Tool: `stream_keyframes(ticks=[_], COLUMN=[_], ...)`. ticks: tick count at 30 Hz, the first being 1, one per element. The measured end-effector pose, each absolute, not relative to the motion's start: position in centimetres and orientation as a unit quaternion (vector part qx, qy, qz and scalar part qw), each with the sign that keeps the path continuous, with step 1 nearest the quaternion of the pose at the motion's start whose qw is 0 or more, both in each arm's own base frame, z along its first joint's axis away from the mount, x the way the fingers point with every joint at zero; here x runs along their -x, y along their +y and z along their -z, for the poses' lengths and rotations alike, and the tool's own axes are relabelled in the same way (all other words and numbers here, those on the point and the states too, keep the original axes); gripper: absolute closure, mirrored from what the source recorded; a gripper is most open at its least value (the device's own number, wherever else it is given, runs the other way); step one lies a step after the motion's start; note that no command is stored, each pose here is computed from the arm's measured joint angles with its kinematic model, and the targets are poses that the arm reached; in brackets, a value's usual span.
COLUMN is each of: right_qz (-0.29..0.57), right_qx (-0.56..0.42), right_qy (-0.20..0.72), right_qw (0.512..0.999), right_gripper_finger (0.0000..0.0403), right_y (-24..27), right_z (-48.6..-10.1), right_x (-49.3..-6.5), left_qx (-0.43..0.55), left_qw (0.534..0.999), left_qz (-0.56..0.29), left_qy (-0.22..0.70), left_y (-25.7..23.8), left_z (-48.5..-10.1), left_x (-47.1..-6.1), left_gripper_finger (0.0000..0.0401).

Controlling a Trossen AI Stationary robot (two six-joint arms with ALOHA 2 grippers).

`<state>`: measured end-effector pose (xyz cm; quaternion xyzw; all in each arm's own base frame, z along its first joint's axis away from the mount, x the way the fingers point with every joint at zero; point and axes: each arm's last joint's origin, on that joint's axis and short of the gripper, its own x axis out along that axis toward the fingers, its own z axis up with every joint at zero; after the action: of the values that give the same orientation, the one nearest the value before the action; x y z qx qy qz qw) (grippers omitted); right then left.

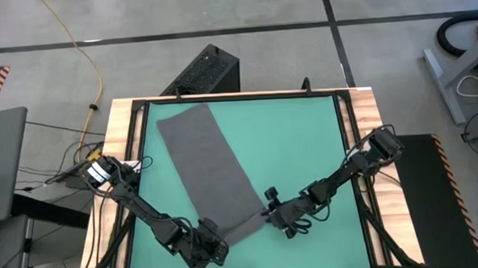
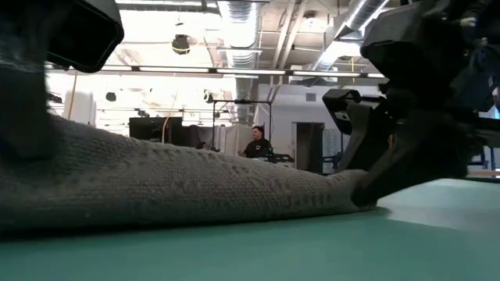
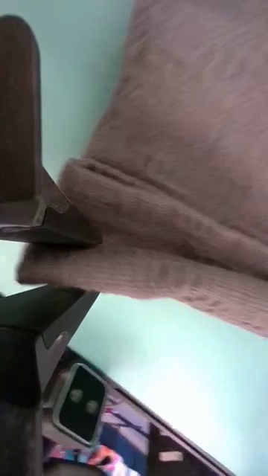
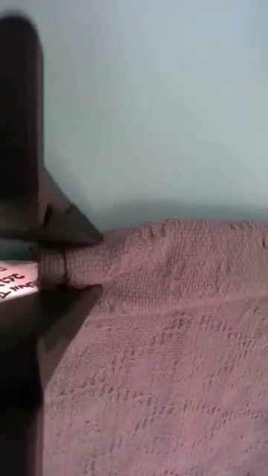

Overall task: Roll towel into tight, uniform cylinder
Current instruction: Roll the gray towel

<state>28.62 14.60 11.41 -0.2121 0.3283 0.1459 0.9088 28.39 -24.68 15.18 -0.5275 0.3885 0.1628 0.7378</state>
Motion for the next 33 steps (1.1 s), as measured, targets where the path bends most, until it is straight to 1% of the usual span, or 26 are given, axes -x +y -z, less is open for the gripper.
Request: stream_keyframes(ticks=[3, 5, 9, 15, 18, 21, 24, 27, 29, 33], right_qz=[-0.146, -0.146, -0.146, -0.139, -0.139, -0.139, -0.135, -0.136, -0.139, -0.139], right_qx=[0.206, 0.207, 0.205, 0.19, 0.189, 0.188, 0.18, 0.172, 0.17, 0.169], right_qy=[0.335, 0.337, 0.34, 0.346, 0.347, 0.348, 0.351, 0.354, 0.354, 0.354], right_qw=[0.908, 0.907, 0.906, 0.908, 0.908, 0.908, 0.909, 0.909, 0.909, 0.909], right_gripper_finger=[0.0347, 0.0371, 0.0371, 0.0371, 0.037, 0.0369, 0.0368, 0.0367, 0.0367, 0.0366], right_y=[14.4, 14.4, 14.4, 14.4, 14.4, 14.3, 14.1, 13.9, 13.9, 13.9], right_z=[-11.4, -11.3, -11.3, -11.2, -11.2, -11.2, -11.2, -11.1, -11.1, -11.1], right_x=[-28.6, -28.6, -28.6, -28.5, -28.5, -28.5, -28.6, -28.7, -28.7, -28.7], left_qx=[0.531, 0.533, 0.533, 0.532, 0.528, 0.516, 0.491, 0.458, 0.424, 0.35], left_qw=[0.727, 0.725, 0.722, 0.704, 0.717, 0.753, 0.811, 0.862, 0.892, 0.935], left_qz=[-0.155, -0.155, -0.157, -0.182, -0.168, -0.121, -0.06, 0.0, 0.015, 0.004], left_qy=[0.407, 0.408, 0.413, 0.434, 0.423, 0.39, 0.313, 0.216, 0.157, 0.064], left_y=[-24.8, -25.0, -25.3, -25.8, -26.3, -27.2, -28.4, -29.2, -29.1, -28.0], left_z=[-15.1, -15.1, -15.1, -15.4, -16.3, -17.5, -18.7, -20.3, -21.4, -23.0], left_x=[-28.3, -28.1, -27.8, -26.1, -25.3, -24.9, -25.1, -26.0, -26.6, -28.1], left_gripper_finger=[0.0325, 0.0325, 0.0325, 0.0325, 0.0326, 0.0332, 0.0341, 0.0349, 0.035, 0.0345])
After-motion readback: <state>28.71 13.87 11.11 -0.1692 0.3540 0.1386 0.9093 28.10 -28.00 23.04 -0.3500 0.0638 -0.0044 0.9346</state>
